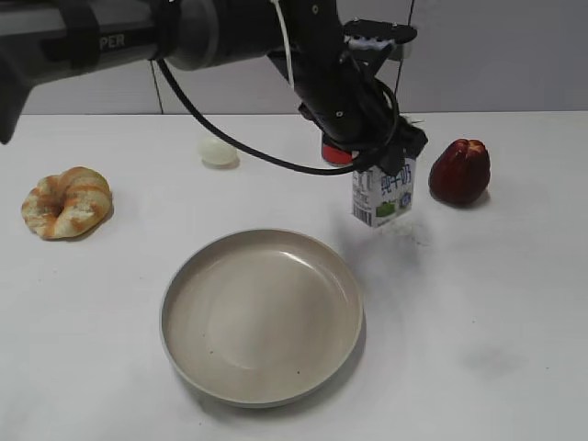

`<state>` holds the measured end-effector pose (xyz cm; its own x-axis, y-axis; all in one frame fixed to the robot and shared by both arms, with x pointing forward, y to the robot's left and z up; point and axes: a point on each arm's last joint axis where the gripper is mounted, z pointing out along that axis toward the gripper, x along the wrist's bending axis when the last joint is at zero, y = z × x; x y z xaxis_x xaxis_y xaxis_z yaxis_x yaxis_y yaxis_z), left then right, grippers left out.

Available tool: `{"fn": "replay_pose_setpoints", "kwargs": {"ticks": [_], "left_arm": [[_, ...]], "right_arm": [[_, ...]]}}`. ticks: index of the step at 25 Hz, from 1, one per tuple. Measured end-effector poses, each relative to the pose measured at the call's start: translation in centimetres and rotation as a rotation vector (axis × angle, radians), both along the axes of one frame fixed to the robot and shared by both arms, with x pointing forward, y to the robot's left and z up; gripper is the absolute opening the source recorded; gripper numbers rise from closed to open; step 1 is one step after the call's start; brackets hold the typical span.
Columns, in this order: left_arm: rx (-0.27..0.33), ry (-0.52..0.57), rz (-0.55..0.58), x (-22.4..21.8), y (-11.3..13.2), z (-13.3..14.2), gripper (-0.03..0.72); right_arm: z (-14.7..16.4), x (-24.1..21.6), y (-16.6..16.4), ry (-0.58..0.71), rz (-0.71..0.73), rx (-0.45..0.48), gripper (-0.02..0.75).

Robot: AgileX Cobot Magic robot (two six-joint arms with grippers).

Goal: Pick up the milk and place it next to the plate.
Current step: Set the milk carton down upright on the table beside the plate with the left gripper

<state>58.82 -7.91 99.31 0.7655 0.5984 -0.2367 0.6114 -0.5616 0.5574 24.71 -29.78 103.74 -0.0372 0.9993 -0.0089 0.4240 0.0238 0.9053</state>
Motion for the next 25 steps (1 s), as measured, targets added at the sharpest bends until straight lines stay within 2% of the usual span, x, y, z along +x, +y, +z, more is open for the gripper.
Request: {"fn": "replay_pose_setpoints", "kwargs": {"ticks": [3,6,10,12,15,21,23,25], "left_arm": [[0.008,0.08,0.015,-1.9,-0.9,0.7,0.299],[0.046,0.149,0.029,-3.8,-1.6,0.8,0.299],[0.169,0.135,0.118,-5.5,-2.3,0.3,0.298],[0.202,0.111,0.209,-6.0,-2.6,0.2,0.298],[0.197,0.091,0.308,-6.5,-3.2,0.3,0.298],[0.165,0.139,0.423,-8.3,-4.3,0.3,0.298],[0.197,0.119,0.439,-8.7,-4.3,0.2,0.298],[0.257,0.082,0.453,-8.7,-3.9,0.1,0.298]], "right_arm": [[0.0,0.0,0.0,0.0,0.0,0.0,0.466],[0.0,0.0,0.0,0.0,0.0,0.0,0.466],[0.0,0.0,0.0,0.0,0.0,0.0,0.466],[0.0,0.0,0.0,0.0,0.0,0.0,0.466],[0.0,0.0,0.0,0.0,0.0,0.0,0.466],[0.0,0.0,0.0,0.0,0.0,0.0,0.466],[0.0,0.0,0.0,0.0,0.0,0.0,0.466],[0.0,0.0,0.0,0.0,0.0,0.0,0.466]]}}
